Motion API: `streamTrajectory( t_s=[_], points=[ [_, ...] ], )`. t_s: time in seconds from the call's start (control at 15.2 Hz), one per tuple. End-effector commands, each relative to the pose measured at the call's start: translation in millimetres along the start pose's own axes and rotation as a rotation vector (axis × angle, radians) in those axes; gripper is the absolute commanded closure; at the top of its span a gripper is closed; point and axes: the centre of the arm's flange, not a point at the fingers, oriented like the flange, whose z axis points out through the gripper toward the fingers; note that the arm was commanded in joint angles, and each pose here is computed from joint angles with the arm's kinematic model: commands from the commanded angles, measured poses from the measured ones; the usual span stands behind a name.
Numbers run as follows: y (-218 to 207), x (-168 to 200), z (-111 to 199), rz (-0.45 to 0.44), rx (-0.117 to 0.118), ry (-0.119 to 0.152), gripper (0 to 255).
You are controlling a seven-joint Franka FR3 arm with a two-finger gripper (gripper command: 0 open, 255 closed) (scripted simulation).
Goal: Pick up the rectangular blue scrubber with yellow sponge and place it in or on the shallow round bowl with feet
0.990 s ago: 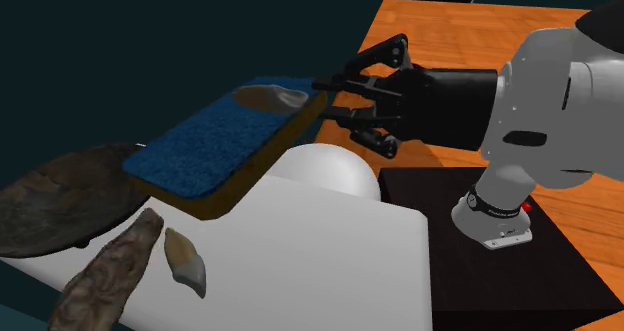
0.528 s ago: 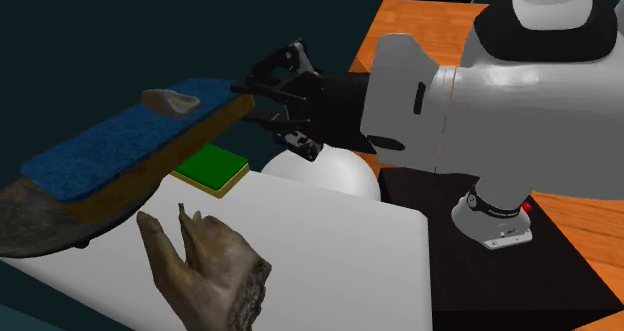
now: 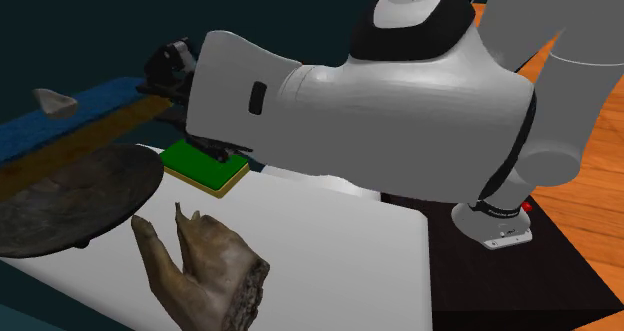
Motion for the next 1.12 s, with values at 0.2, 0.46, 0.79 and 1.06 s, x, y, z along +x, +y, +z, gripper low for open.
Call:
streamTrajectory(
  t_s=[0.2, 0.46, 0.79, 1.06],
  points=[
    [-10, 12, 33, -0.001, -0.003, -0.003, 255],
    [-31, 13, 36, -0.001, -0.003, -0.003, 255],
    [-57, 14, 41, -0.001, -0.003, -0.003, 255],
    [-66, 14, 42, -0.001, -0.003, -0.003, 255]
  ],
)
